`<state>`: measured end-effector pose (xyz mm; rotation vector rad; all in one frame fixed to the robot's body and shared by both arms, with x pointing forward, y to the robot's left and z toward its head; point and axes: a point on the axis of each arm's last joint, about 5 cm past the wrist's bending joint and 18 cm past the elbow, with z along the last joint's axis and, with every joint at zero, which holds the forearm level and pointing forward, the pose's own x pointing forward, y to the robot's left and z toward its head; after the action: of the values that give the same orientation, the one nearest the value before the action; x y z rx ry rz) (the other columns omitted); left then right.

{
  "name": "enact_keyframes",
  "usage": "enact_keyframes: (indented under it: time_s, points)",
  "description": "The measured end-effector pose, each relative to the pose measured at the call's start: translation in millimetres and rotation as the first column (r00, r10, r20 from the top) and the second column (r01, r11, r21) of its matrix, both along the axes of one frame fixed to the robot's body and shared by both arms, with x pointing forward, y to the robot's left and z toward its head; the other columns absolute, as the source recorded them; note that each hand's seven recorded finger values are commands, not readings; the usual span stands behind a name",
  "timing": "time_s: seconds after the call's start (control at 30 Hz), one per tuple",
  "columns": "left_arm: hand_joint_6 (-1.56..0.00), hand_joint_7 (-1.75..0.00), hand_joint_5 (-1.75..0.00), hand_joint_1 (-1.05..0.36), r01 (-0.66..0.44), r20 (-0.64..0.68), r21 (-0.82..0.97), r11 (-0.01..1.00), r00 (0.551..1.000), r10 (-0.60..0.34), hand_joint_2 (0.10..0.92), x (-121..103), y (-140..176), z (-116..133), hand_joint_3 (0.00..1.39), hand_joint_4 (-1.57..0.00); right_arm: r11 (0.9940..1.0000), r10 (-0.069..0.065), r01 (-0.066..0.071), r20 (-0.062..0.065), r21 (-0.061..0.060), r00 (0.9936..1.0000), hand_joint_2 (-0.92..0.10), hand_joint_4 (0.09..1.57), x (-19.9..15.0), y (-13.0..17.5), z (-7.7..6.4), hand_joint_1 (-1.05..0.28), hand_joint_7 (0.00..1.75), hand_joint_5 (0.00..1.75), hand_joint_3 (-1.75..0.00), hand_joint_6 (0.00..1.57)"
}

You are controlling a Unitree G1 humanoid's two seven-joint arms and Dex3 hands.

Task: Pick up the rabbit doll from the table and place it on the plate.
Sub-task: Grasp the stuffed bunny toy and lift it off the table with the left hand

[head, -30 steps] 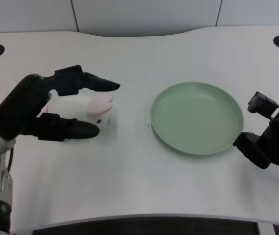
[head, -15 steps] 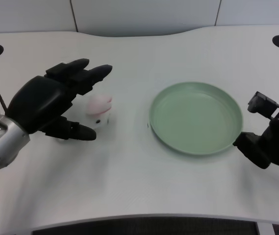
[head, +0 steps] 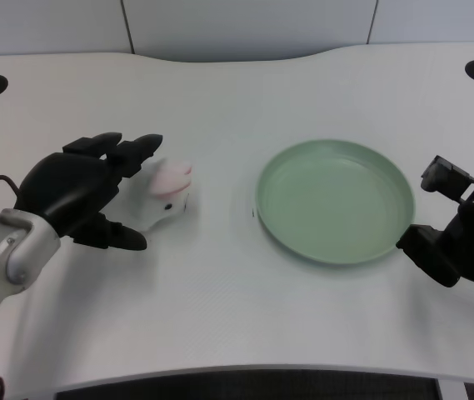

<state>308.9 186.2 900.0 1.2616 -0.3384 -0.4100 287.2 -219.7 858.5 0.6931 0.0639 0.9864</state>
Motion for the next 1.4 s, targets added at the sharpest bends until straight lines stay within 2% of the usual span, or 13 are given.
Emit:
enact_keyframes:
  time_s: [0.2,0.23,0.3,0.4,0.53,0.6,0.73,0.93,1.13,1.17,1.2,1.27,1.4]
  points:
    - [-0.32,-0.01,-0.06,-0.66,-0.046,-0.025,-0.014,0.999,0.999,0.045,0.807,-1.2,-4.6,-6.7,0.00,-0.54,1.00000,0.000,0.000,0.000,0.000,1.00000,-0.92,1.09,0.0,0.0,0.0,-0.65,1.75,1.75,-0.04,0.87]
    - [-0.57,-0.06,-0.10,-0.46,-0.058,-0.027,-0.020,0.998,0.998,0.058,0.819,-1.0,-4.6,-6.8,0.00,-0.74,1.00000,0.000,0.000,0.000,0.000,1.00000,-0.92,1.09,0.0,0.0,0.0,-0.65,1.75,1.75,-0.04,0.87]
    - [-0.73,-0.04,-0.09,-0.34,-0.097,-0.031,-0.026,0.995,0.995,0.096,0.827,-0.7,-4.8,-8.3,0.00,-0.87,1.00000,0.000,0.000,0.000,0.000,1.00000,-0.92,1.08,0.0,0.0,0.0,-0.65,1.75,1.75,-0.04,0.86]
    - [-0.93,-0.09,-0.14,-0.27,-0.123,-0.028,-0.040,0.992,0.992,0.122,0.864,0.2,-7.0,-8.7,0.01,-1.03,1.00000,0.000,0.000,0.000,0.000,1.00000,-0.92,1.08,0.0,0.0,0.0,-0.65,1.75,1.75,-0.05,0.86]
    - [-1.02,-0.08,-0.17,-0.23,-0.130,-0.024,-0.028,0.991,0.991,0.129,0.897,2.5,-8.5,-6.5,0.01,-1.12,1.00000,-0.002,0.002,0.005,-0.002,0.99998,-0.92,1.08,0.1,-0.1,0.3,-0.66,1.75,1.75,-0.04,0.86]
    - [-1.04,-0.08,-0.18,-0.23,-0.127,-0.022,-0.022,0.992,0.992,0.127,0.899,3.5,-9.5,-5.4,0.01,-1.13,1.00000,-0.002,0.002,0.006,-0.002,0.99998,-0.92,1.08,0.1,-0.1,0.3,-0.67,1.75,1.75,-0.04,0.86]
    - [-1.13,-0.04,-0.94,-0.20,-0.121,-0.030,-0.001,0.993,0.992,0.121,0.920,5.1,-13.2,-4.5,0.03,-0.76,0.99997,-0.005,0.005,0.013,-0.006,0.99990,-0.92,1.08,0.3,-0.3,0.6,-0.67,1.75,1.75,-0.04,0.86]
    - [-1.15,-0.05,-1.09,-0.17,-0.115,-0.051,0.015,0.993,0.992,0.116,0.921,7.2,-17.7,-2.8,0.03,-0.67,0.99997,-0.005,0.005,0.015,-0.006,0.99988,-0.92,1.09,0.4,-0.3,0.7,-0.66,1.75,1.75,-0.04,0.87]
    - [-0.94,-0.01,-0.60,-0.37,-0.121,-0.060,0.023,0.992,0.991,0.122,0.866,8.2,-21.3,-2.8,0.00,-0.73,0.99991,-0.008,0.009,0.023,-0.010,0.99970,-0.92,1.09,0.5,-0.5,1.1,-0.67,1.75,1.75,-0.05,0.87]
    - [-0.57,0.00,-0.34,-0.68,-0.117,-0.069,0.032,0.993,0.990,0.119,0.897,8.6,-21.8,-2.5,0.04,-0.42,0.99991,-0.009,0.009,0.024,-0.010,0.99968,-0.92,1.09,0.5,-0.5,1.1,-0.67,1.75,1.75,-0.05,0.87]
    - [-0.42,0.00,-0.21,-0.81,-0.113,-0.085,0.046,0.993,0.989,0.117,0.909,9.4,-22.2,-1.5,0.07,-0.31,0.99991,-0.009,0.009,0.023,-0.010,0.99969,-0.92,1.09,0.5,-0.5,1.1,-0.67,1.75,1.75,-0.05,0.87]
    - [-0.29,0.00,-0.10,-0.94,-0.105,-0.123,0.075,0.992,0.986,0.114,0.918,10.6,-22.5,-0.2,0.11,-0.23,0.99991,-0.009,0.009,0.024,-0.010,0.99969,-0.92,1.10,0.5,-0.5,1.1,-0.67,1.75,1.75,-0.04,0.87]
    - [-0.25,0.00,-0.06,-0.98,-0.092,-0.161,0.102,0.991,0.981,0.108,0.921,10.1,-23.5,-1.6,0.17,-0.20,0.99991,-0.009,0.009,0.024,-0.010,0.99968,-0.92,1.09,0.6,-0.5,1.2,-0.67,1.75,1.75,-0.05,0.85]
